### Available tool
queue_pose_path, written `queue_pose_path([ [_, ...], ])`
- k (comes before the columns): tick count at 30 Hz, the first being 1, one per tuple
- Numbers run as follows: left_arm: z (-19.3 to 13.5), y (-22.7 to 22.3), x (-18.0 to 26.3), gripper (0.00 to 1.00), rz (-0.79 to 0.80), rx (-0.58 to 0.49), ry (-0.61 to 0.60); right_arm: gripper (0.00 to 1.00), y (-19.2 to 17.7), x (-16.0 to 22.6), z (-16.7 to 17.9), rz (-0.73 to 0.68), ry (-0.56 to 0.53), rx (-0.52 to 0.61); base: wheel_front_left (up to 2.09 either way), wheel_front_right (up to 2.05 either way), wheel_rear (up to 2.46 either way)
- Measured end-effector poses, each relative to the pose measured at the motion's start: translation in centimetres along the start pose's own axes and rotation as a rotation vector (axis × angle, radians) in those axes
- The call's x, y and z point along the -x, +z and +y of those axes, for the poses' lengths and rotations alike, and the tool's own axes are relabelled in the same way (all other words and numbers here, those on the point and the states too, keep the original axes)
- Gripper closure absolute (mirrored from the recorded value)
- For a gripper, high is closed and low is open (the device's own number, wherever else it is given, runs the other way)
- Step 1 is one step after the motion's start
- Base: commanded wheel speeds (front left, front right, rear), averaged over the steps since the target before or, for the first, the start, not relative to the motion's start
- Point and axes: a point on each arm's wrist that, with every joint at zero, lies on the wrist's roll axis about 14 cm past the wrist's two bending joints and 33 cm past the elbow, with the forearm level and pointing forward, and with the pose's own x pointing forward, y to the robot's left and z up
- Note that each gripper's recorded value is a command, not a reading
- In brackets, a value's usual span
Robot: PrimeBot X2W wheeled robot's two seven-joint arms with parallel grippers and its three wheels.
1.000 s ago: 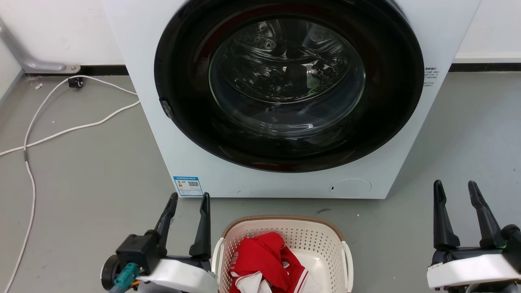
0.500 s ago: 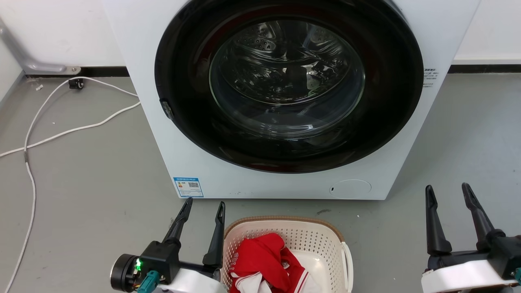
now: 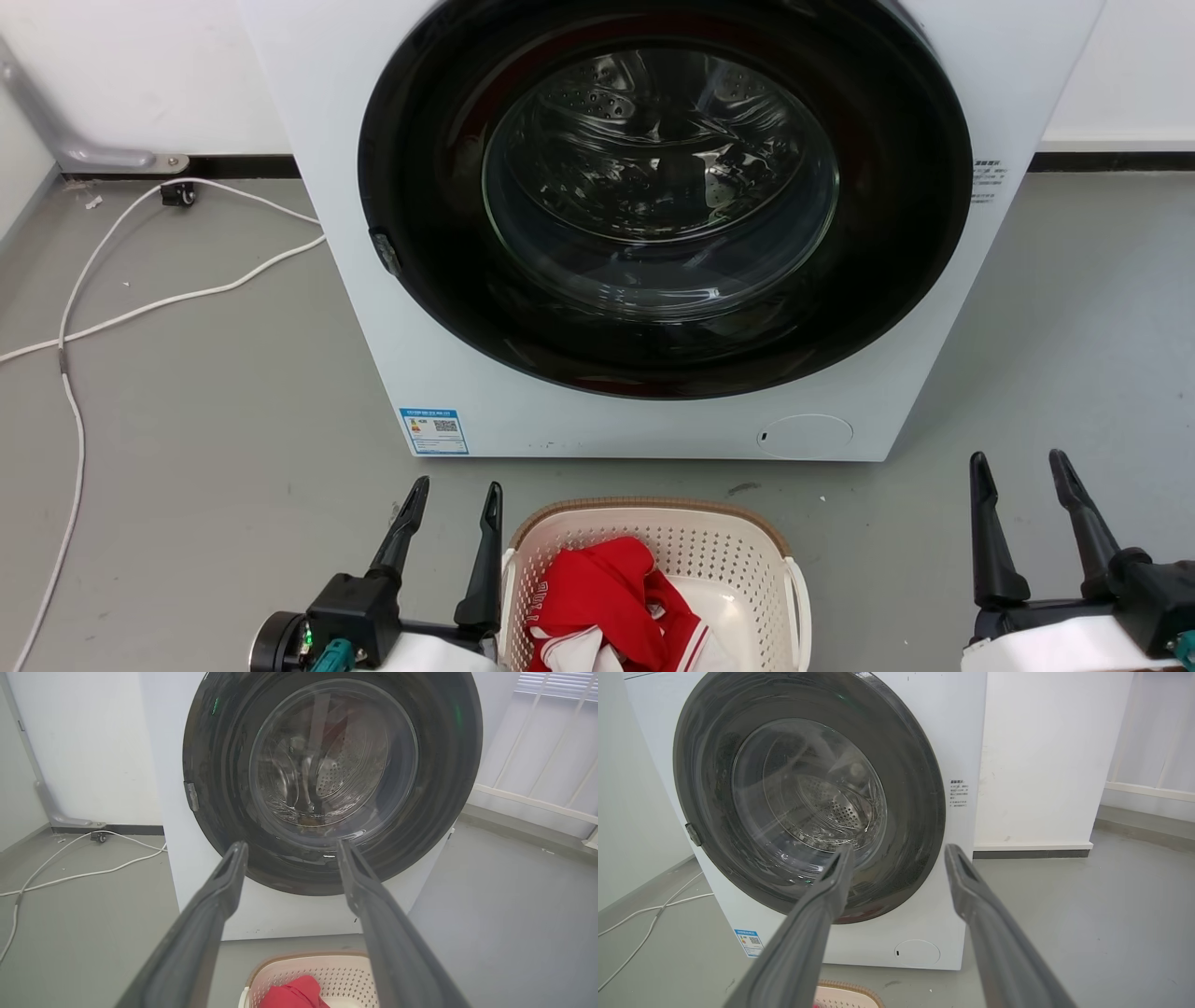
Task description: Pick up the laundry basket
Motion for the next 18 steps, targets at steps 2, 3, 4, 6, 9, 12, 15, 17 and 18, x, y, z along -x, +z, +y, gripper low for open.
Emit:
queue_pose_path([
  [2,0.1,-0.18,0.06,0.0,0.004,-0.016,0.002,0.0,-0.14,0.04,0.09,0.004,0.003,0.001,0.0,0.0,0.0],
  [3,0.1,-0.25,0.08,0.0,0.006,-0.024,0.002,0.0,-0.13,0.05,0.14,0.002,0.005,0.008,0.0,0.0,0.0],
  [4,0.04,-0.34,0.1,0.0,0.008,-0.036,-0.001,0.0,-0.12,0.04,0.17,0.002,0.007,0.015,0.0,0.0,0.0],
  [6,-0.13,-0.41,0.15,0.0,0.007,-0.057,-0.009,0.0,-0.06,0.03,0.24,-0.002,0.011,0.024,0.0,0.0,0.0],
  [9,-0.29,-0.45,0.21,0.0,0.007,-0.079,-0.017,0.0,0.05,0.02,0.37,-0.007,0.018,0.042,0.0,0.0,0.0],
  [12,-0.39,-0.45,0.24,0.0,0.006,-0.081,-0.022,0.0,0.15,0.05,0.34,-0.01,0.017,0.047,0.0,0.0,0.0],
  [15,-0.49,-0.44,0.24,0.0,0.006,-0.08,-0.026,0.0,0.23,0.1,0.31,-0.013,0.016,0.045,0.0,0.0,0.0],
  [17,-0.53,-0.43,0.23,0.0,0.005,-0.08,-0.028,0.0,0.24,0.11,0.28,-0.013,0.014,0.042,0.0,0.0,0.0],
  [18,-0.57,-0.42,0.23,0.0,0.005,-0.081,-0.03,0.0,0.25,0.11,0.28,-0.013,0.014,0.041,0.0,0.0,0.0],
])
